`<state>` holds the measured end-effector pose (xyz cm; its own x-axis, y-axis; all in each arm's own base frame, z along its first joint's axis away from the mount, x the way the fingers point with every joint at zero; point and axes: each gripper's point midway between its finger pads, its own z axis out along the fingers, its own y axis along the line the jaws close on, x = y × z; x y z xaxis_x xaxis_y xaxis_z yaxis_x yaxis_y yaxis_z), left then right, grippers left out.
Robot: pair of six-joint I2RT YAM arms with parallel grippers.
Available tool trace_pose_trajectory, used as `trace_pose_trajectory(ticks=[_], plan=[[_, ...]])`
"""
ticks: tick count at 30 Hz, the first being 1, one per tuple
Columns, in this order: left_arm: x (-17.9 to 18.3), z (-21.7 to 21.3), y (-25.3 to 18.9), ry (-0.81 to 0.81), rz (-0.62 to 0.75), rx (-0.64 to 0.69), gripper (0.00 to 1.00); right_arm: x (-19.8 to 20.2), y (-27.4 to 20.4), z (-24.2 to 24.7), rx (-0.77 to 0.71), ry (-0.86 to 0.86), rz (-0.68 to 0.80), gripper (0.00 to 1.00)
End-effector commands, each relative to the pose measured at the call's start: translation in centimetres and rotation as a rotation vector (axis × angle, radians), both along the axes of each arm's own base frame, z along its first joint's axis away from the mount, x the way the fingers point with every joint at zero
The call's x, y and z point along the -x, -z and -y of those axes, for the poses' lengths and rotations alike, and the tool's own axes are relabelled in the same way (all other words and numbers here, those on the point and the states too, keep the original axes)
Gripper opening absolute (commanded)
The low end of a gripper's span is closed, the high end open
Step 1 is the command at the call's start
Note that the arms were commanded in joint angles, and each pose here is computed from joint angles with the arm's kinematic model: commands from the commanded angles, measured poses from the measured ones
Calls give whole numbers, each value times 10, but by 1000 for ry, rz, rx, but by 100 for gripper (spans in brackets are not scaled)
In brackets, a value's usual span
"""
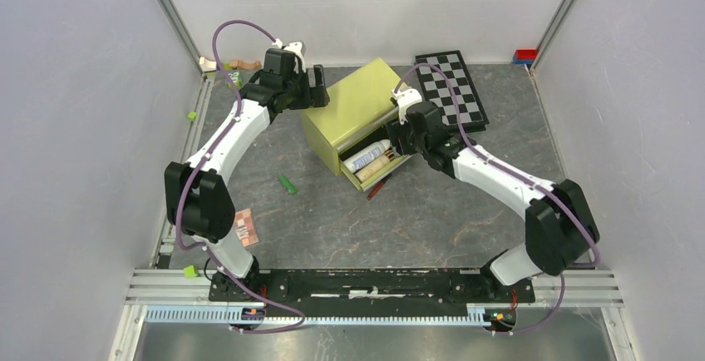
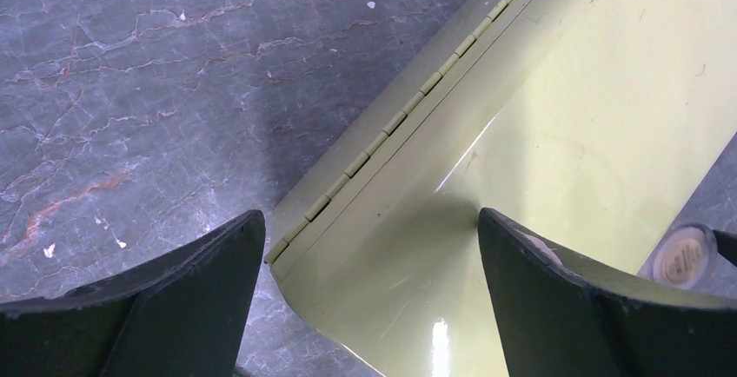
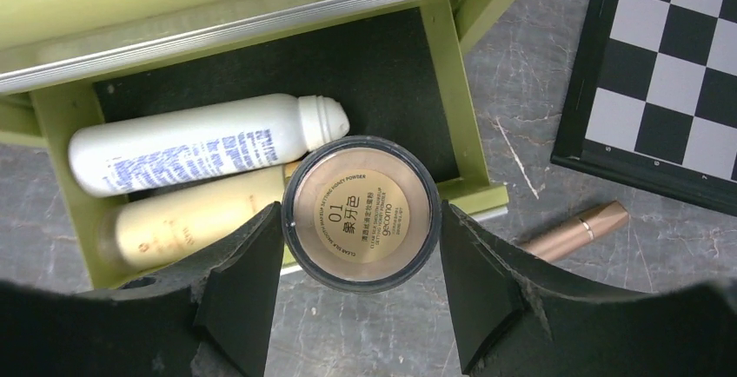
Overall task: Organize the makeup
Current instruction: Place the makeup in the drawer.
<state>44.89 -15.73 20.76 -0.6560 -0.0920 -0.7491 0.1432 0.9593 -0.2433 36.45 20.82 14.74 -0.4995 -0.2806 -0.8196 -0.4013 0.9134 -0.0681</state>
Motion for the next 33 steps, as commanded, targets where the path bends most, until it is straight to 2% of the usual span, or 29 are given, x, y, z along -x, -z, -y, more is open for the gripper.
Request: trace_pose_trajectory(ticks=[1,18,33], plan=[[-4,1,-4,59,19,-44,97,-29,-17,-8,-25,-23,51,67],[-3,2,-4,63,18,-43,97,-74,0,-9,-41,0,99,69],[-1,5,-9,87,34,-29,97,-89,26,2,-6,53,109,70]])
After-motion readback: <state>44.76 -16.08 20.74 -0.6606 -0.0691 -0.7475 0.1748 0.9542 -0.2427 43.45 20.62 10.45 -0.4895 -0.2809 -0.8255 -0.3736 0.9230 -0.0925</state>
